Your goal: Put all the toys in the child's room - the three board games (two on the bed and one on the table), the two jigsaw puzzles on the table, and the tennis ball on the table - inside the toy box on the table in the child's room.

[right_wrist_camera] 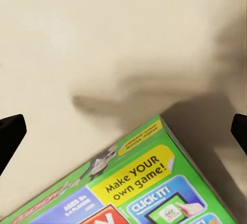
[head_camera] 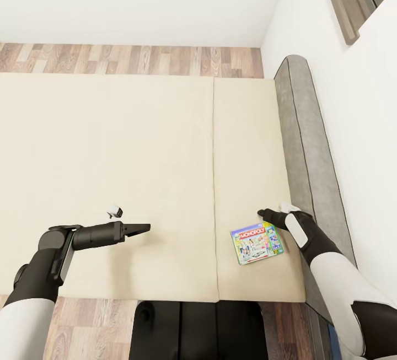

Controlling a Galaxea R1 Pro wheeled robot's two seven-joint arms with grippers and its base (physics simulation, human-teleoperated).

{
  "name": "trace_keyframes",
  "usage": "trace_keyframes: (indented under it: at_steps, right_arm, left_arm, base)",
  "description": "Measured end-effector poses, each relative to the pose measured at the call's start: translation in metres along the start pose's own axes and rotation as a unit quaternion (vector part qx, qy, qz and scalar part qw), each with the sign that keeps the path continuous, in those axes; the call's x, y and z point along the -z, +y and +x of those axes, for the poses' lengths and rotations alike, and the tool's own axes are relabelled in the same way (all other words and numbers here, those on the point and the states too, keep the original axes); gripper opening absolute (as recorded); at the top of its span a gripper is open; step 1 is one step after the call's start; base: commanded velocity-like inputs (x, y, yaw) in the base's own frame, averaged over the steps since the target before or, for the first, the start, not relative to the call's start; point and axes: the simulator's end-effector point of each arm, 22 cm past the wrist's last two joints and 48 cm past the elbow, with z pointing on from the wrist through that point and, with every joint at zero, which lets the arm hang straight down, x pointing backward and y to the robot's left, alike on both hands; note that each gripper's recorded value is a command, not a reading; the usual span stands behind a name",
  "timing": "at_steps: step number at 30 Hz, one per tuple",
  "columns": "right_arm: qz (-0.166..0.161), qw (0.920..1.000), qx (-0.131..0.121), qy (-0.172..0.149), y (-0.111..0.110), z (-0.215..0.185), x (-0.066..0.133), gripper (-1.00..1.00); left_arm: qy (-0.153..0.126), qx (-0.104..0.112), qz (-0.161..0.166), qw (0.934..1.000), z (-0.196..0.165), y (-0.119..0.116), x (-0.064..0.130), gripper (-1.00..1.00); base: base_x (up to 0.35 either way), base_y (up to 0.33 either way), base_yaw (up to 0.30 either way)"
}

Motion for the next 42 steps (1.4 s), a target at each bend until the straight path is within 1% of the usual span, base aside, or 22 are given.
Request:
trace_keyframes:
  at_steps: [25, 42]
  right_arm:
    - [-0.007, 0.9999, 0.001, -0.015, 0.007, -0.014, 0.016, 1.0]
    - [-0.009, 0.9998, 0.0, -0.018, 0.008, -0.014, 0.026, 1.0]
  left_arm:
    - [-0.004, -0.018, 0.004, 0.9998, -0.007, -0.018, 0.003, 1.0]
    - [-0.008, -0.031, 0.006, 0.9995, -0.013, -0.032, 0.006, 1.0]
  base:
    - [0.0, 0.0, 0.0]
    - [0.0, 0.0, 0.0]
